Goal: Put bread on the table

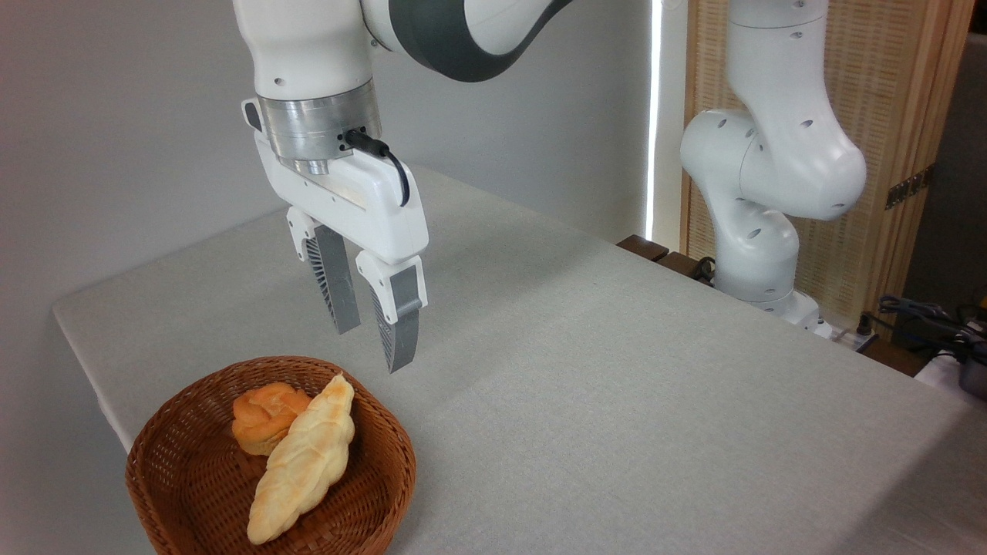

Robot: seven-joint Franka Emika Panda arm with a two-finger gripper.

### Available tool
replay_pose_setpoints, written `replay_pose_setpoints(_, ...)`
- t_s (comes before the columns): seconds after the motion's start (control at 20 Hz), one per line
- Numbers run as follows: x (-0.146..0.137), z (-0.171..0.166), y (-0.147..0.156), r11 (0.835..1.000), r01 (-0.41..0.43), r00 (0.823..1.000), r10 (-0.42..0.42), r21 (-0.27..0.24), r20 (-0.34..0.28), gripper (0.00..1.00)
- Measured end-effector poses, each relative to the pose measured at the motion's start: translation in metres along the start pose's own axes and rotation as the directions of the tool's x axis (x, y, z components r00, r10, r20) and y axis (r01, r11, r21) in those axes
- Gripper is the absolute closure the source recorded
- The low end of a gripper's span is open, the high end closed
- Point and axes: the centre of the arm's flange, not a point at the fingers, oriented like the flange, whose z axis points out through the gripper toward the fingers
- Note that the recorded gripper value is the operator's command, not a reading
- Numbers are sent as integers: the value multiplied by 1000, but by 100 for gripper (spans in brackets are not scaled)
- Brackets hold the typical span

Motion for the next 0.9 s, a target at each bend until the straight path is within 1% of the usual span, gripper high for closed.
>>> replay_pose_setpoints(0.35,3,7,-2,1000,-1,1000,1,-2,2,0)
replay_pose_setpoints(0.55,12,16,-8,1000,-3,1000,3,21,-26,0)
replay_pose_setpoints(0.7,16,24,-11,1000,4,999,-4,21,-33,0)
replay_pose_setpoints(0.75,17,26,-11,1000,13,999,-12,17,-36,0)
replay_pose_setpoints(0.85,20,30,-11,998,66,996,-66,-1,-57,0)
replay_pose_setpoints(0.9,24,33,-13,992,125,989,-125,-9,-75,0)
